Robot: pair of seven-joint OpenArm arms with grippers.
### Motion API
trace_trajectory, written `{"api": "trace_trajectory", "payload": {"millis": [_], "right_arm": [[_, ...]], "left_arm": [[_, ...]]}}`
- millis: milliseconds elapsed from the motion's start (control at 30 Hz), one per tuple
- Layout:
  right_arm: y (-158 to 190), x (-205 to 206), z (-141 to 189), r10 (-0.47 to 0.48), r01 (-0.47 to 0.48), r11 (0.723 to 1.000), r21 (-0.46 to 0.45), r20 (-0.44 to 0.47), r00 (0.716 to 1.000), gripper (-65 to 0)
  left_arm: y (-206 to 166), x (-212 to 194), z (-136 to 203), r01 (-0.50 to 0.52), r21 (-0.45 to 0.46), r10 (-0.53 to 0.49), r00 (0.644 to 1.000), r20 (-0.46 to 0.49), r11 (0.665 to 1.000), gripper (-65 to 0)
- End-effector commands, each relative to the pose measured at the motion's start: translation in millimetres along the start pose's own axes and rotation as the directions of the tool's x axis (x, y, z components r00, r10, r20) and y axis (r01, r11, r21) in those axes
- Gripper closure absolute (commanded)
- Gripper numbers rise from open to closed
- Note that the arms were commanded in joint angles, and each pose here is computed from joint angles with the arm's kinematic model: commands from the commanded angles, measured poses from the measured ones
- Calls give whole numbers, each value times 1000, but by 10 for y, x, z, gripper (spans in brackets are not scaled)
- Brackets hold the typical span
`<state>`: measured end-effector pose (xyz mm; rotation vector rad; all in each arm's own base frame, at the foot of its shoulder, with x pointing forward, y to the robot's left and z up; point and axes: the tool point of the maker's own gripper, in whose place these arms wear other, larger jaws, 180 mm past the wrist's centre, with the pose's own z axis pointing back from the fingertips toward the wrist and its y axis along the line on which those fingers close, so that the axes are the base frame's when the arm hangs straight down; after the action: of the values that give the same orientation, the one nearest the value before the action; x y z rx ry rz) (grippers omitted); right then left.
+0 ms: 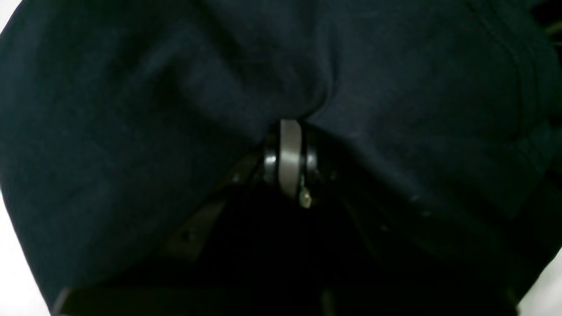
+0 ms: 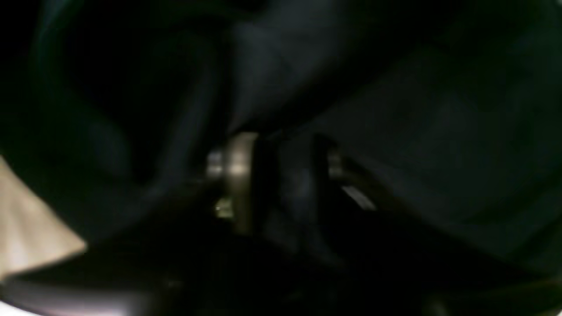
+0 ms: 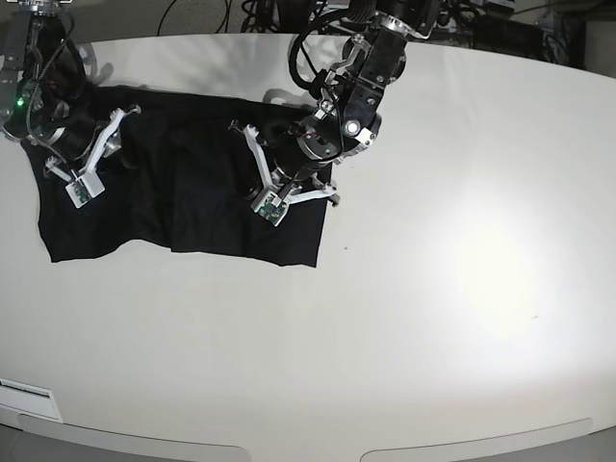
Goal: Fold the T-shirt properly
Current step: 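Regrasp the folded end with the left gripper and pull it flat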
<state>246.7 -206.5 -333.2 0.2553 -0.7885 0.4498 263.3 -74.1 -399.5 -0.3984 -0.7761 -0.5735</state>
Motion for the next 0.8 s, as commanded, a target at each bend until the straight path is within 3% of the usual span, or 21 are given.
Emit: {"api": "trace_trajectory", "payload": {"millis": [0,133,200,267,400,567,667,767], "right_arm": [[-155,343,165,45,-39,997,-64,97,994,-325],[-657,685,598,42,18,957,-290,200,979,-332],[-935,621,767,13,66,916,-396,193,981,-332],[-1099,483,844,-61,139,891,-432,191,980,-332],[-1256,15,706,-254,296,873,-387,156,954,-333],[-1189,-573,417,-475,480,846,-231,81,876,-367],[-1034,-726,310,-549,549,827,-118,35,835,-366],[-913,-746,260,-574,575,818,-25,38,818,-366]], "left_arm": [[144,-472,58,31,59,-18,978,-208,998,0],[221,-450,141,51,75,-34,975,-219,996,0],[268,-431,200,65,86,-44,973,-226,994,0],[338,-412,265,84,100,-60,972,-227,991,0],[420,-417,384,111,122,-82,972,-219,986,0],[493,-521,541,92,165,-54,973,-224,982,0],[482,-543,601,77,162,-40,975,-217,984,0],[444,-565,630,73,155,-38,975,-217,985,0]]}}
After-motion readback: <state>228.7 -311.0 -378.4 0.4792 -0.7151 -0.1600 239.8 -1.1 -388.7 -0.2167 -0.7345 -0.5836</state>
